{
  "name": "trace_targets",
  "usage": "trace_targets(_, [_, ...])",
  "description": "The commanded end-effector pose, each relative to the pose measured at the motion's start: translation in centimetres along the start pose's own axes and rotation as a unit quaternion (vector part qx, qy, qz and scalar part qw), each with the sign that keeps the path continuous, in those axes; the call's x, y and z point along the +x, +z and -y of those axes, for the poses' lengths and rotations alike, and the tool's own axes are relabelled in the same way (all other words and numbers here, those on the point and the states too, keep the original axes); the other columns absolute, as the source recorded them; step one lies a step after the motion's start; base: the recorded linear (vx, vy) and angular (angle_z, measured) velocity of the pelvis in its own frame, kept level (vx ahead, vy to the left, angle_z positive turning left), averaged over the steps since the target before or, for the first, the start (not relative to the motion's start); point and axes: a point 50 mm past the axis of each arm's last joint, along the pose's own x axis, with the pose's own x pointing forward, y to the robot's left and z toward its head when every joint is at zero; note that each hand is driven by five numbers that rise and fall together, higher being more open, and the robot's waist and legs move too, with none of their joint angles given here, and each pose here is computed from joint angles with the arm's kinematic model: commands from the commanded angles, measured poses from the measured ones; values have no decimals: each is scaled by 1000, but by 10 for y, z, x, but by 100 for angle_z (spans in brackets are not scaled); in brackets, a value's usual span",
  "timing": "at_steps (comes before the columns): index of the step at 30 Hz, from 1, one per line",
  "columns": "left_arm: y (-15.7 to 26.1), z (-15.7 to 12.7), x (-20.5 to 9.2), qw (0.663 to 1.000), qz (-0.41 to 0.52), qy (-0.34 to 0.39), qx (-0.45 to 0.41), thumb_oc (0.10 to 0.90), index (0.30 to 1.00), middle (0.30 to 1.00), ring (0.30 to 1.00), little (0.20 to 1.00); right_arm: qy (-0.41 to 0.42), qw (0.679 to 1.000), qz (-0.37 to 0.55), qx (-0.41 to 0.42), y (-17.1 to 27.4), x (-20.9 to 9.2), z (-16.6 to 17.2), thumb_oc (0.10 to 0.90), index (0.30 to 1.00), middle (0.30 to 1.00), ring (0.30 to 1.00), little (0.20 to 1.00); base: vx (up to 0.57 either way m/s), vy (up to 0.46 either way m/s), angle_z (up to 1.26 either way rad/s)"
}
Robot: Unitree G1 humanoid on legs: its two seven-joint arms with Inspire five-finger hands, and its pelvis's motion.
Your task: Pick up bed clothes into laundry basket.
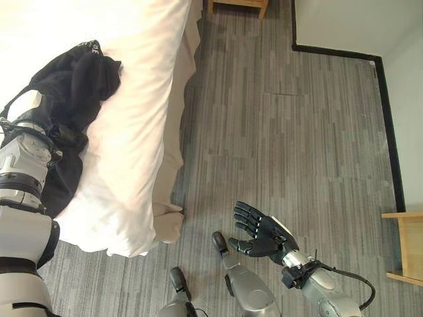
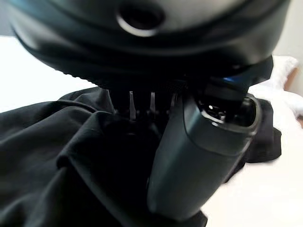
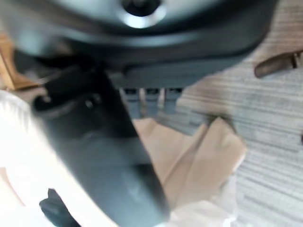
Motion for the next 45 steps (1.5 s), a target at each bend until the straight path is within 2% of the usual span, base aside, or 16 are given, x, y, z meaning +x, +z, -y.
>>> trace_targets(1, [11,-40,-2,988,47,76,-126,400,300,300,300,300,10,999,37,-4,12,-10,4,800,900,900,900,900,71,19,11])
trace_targets(6, [83,-82,-15,951,218,124,-182,400,300,300,300,300,0,999,34,-10,12,-9,9,800,900,900,900,900,73,8,25])
trace_targets(9, [97,-90,-21,938,258,128,-191,400,300,300,300,300,-6,999,31,-6,9,-9,11,800,900,900,900,900,72,6,11])
trace_targets(10, [120,-100,-30,918,308,138,-207,400,300,300,300,300,-11,1000,27,-9,8,-9,14,800,900,900,900,900,67,-6,12])
trace_targets(17, [190,-98,-66,841,461,96,-266,400,300,300,300,300,-23,1000,19,-10,3,-8,16,800,900,900,900,900,36,-15,10])
trace_targets(23, [222,-96,-88,805,527,63,-263,400,300,300,300,300,-18,999,26,-16,7,-6,14,800,900,900,900,900,25,-17,-1])
trace_targets(28, [246,-88,-108,762,578,39,-291,400,300,300,300,300,-19,999,41,-28,16,-5,16,800,900,900,900,900,3,-19,-5])
trace_targets(32, [245,-89,-110,753,581,41,-307,400,300,300,300,300,-32,997,49,-55,27,-3,25,800,900,900,900,900,15,56,-38])
trace_targets(37, [233,-98,-103,772,564,66,-285,400,300,300,300,300,-48,995,64,-58,38,1,34,800,900,900,900,900,-112,107,-164])
trace_targets(43, [226,-78,-103,770,563,45,-296,400,300,300,300,300,-126,989,81,-13,26,-13,47,800,900,900,900,900,-206,166,-168])
trace_targets(45, [207,-64,-96,784,541,30,-304,400,300,300,300,300,-144,987,76,0,18,-18,46,800,900,900,900,900,-349,58,-117])
